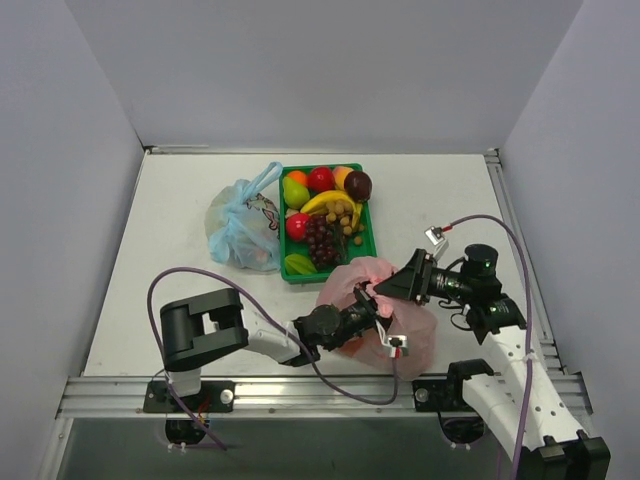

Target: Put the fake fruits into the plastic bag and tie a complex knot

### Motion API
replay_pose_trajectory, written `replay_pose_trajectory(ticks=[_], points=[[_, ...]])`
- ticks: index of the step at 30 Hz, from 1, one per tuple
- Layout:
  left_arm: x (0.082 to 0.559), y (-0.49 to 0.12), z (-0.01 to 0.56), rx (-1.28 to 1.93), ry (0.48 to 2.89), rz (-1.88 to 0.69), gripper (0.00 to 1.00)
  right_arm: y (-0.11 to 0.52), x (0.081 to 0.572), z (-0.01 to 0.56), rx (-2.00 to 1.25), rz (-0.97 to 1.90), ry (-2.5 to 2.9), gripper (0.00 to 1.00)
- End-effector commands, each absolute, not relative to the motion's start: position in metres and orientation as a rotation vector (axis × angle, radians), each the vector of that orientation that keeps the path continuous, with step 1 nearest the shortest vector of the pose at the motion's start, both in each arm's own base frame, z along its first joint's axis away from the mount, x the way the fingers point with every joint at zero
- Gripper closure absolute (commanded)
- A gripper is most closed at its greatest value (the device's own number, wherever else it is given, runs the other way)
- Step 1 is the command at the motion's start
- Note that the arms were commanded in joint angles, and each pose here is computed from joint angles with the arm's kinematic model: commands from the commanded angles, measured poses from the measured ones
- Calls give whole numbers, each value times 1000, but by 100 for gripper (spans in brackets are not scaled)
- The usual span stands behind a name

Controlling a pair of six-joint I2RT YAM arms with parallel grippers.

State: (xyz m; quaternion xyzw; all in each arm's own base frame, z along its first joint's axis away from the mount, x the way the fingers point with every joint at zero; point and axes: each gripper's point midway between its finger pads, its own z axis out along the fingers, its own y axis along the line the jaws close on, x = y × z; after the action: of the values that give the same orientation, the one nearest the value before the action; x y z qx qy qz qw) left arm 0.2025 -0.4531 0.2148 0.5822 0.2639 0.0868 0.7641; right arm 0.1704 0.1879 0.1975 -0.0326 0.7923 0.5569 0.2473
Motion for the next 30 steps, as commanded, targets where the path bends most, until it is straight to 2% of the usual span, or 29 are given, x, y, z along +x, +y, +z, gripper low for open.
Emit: replay_pose_trajectory(ticks=[1,7,11,14,21,30], points=[[157,-431,344,844,308,12,100,197,167,213,-22,1613,2092,36],[163,-422,311,931,331,42,100,200,159,189,52,1633,2142,34],[164,-413,297,963,357,58,100,194,160,213,-131,1516,2119,30],[164,-412,293,973,360,58,100,183,157,205,-271,1352,2191,30],[166,-415,309,932,350,73,100,158,162,213,-412,1086,2218,33],[160,-412,316,930,319,82,100,136,187,229,-355,969,2189,38]])
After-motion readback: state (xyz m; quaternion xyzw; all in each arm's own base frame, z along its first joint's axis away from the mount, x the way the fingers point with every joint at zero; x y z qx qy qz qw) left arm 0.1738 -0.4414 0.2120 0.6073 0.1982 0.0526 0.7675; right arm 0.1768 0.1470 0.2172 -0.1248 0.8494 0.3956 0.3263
